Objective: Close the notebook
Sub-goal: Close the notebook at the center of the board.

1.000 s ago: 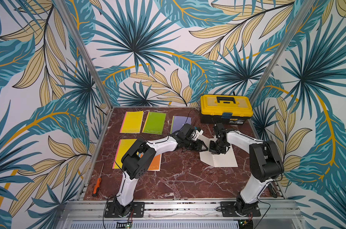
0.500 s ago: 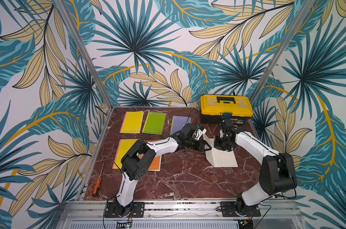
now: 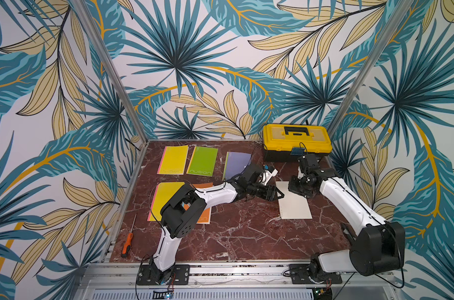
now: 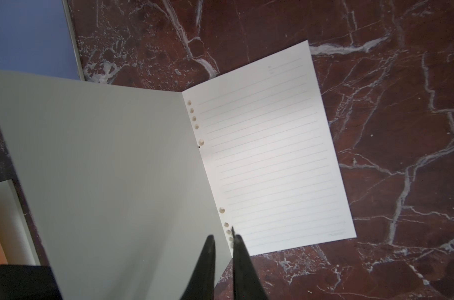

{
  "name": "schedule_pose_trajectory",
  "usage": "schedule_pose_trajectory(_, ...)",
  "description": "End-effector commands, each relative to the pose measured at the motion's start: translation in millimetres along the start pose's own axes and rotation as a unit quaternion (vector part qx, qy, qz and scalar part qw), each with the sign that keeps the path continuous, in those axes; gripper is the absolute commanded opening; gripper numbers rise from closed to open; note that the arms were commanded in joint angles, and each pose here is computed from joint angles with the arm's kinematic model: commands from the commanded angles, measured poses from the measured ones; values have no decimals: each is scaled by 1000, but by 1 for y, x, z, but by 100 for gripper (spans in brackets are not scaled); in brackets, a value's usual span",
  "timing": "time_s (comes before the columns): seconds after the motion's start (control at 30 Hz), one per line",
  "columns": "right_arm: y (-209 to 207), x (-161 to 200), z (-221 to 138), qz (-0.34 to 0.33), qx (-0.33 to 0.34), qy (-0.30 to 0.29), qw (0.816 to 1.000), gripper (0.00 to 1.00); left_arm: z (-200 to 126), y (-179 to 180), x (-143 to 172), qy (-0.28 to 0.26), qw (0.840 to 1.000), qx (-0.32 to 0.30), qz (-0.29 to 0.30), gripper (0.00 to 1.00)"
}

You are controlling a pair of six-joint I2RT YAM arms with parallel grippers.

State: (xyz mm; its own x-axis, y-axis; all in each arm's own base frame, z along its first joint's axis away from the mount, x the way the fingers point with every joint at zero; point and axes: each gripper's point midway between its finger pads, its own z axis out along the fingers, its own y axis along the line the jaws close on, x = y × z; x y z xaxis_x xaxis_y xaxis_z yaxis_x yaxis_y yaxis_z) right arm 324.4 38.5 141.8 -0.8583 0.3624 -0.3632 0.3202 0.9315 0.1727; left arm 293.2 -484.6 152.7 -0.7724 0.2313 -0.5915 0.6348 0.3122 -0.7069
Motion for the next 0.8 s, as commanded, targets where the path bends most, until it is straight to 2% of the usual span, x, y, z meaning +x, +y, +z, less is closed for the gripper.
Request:
schedule_pose_trajectory(0.0, -10, 1, -11, 9, 14, -6, 1000, 17, 2, -21, -23, -32, 998, 22, 51, 59)
schedule_pose_trajectory(0.17, -17, -1, -20, 20, 18, -18, 999, 19, 8, -27, -32, -55, 995, 45, 63, 60)
schedule_pose_trajectory(0.77, -40, -10, -51, 51, 27, -53, 997, 22, 39, -26, -23, -37, 991, 114, 66, 61)
